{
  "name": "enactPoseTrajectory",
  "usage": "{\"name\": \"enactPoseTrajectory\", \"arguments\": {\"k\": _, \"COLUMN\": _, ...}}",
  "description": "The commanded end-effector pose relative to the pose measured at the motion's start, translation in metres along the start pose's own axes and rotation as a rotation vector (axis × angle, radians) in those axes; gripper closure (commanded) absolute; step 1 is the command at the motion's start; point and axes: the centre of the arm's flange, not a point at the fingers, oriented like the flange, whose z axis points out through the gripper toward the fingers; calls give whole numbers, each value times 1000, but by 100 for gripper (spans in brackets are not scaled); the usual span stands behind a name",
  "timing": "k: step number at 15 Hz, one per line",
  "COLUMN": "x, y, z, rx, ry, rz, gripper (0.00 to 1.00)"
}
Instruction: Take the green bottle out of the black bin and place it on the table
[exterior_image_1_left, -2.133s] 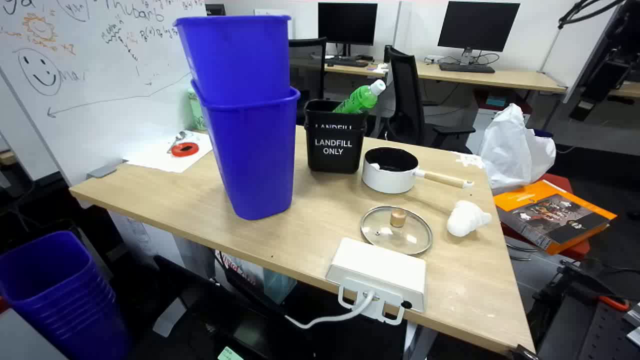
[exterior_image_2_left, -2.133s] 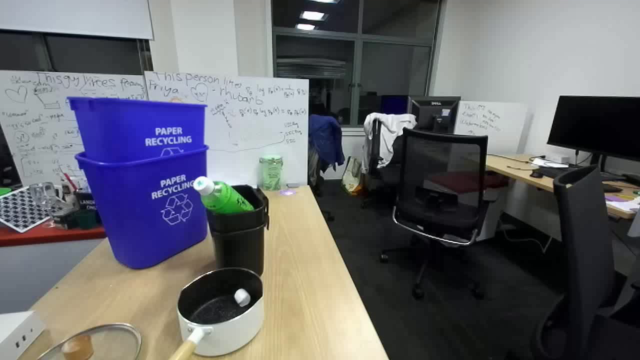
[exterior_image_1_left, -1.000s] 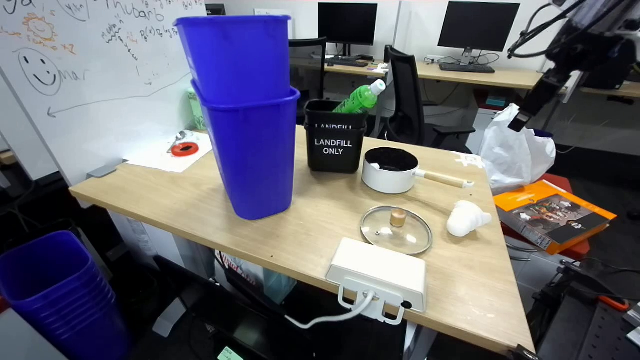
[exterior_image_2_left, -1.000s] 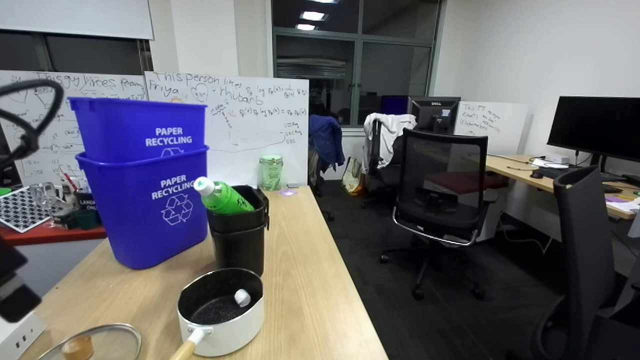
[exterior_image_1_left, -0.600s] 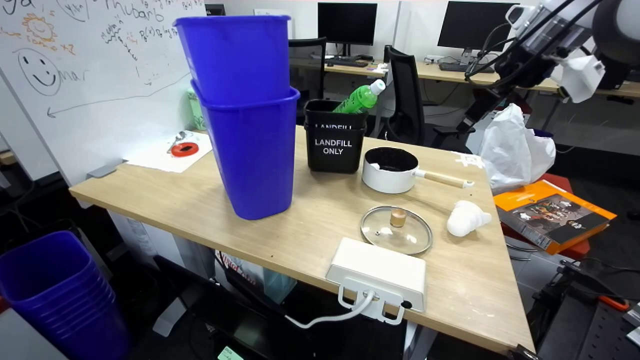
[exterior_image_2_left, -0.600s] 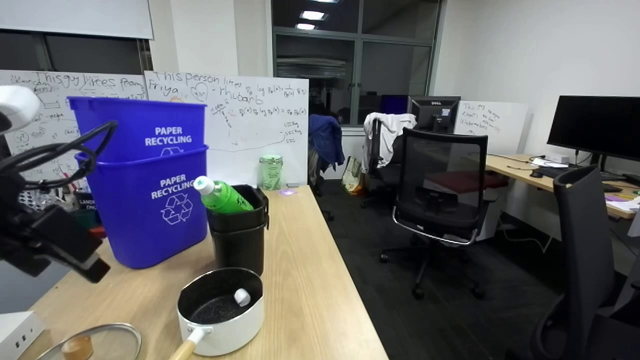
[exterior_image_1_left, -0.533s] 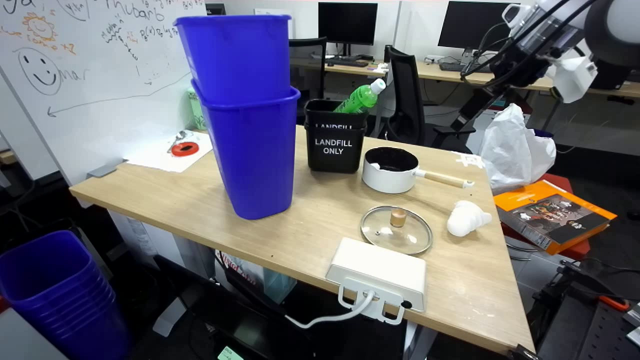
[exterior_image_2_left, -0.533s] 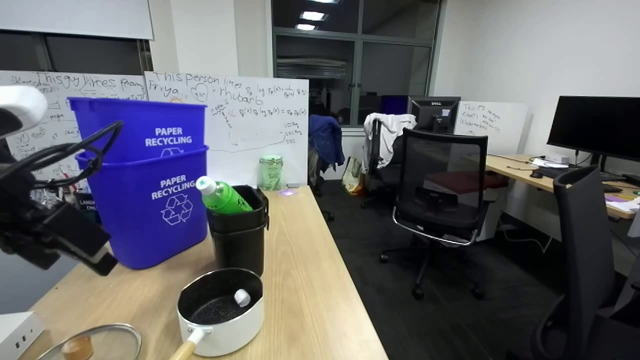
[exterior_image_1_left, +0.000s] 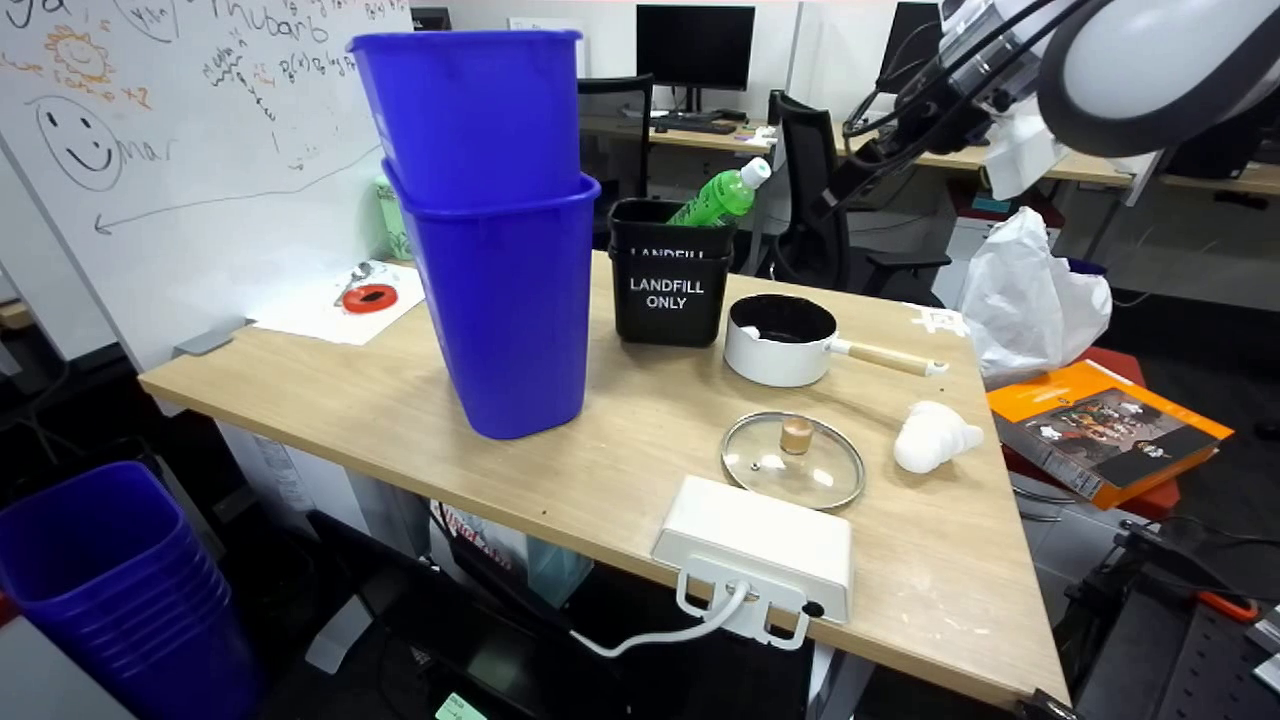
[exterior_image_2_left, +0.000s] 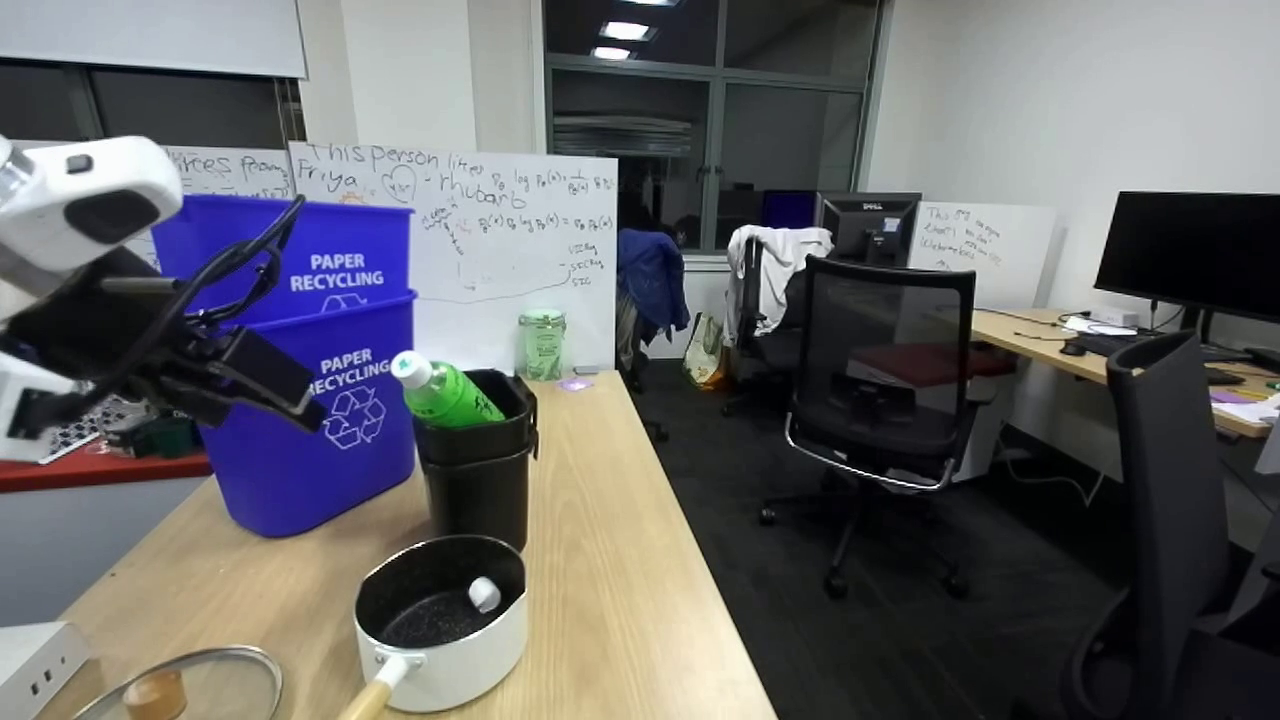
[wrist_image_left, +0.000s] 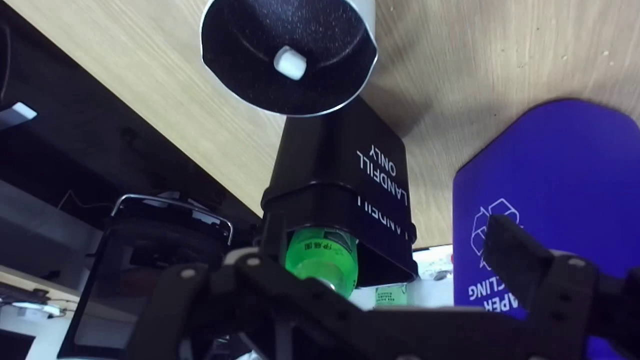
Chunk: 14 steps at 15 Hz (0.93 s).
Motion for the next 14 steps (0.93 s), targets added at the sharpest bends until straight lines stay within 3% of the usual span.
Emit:
{"name": "enactPoseTrajectory", "arguments": {"k": 1, "x": 19, "y": 3, "z": 34, "rx": -36, "ry": 108, "rz": -8, "gripper": 0}}
{"name": "enactPoseTrajectory", "arguments": {"k": 6, "x": 41, "y": 18, "z": 61, "rx": -85, "ry": 225, "rz": 37, "gripper": 0}}
{"name": "enactPoseTrajectory", "arguments": {"k": 14, "x": 65, "y": 23, "z": 66, "rx": -84, "ry": 273, "rz": 91, "gripper": 0}}
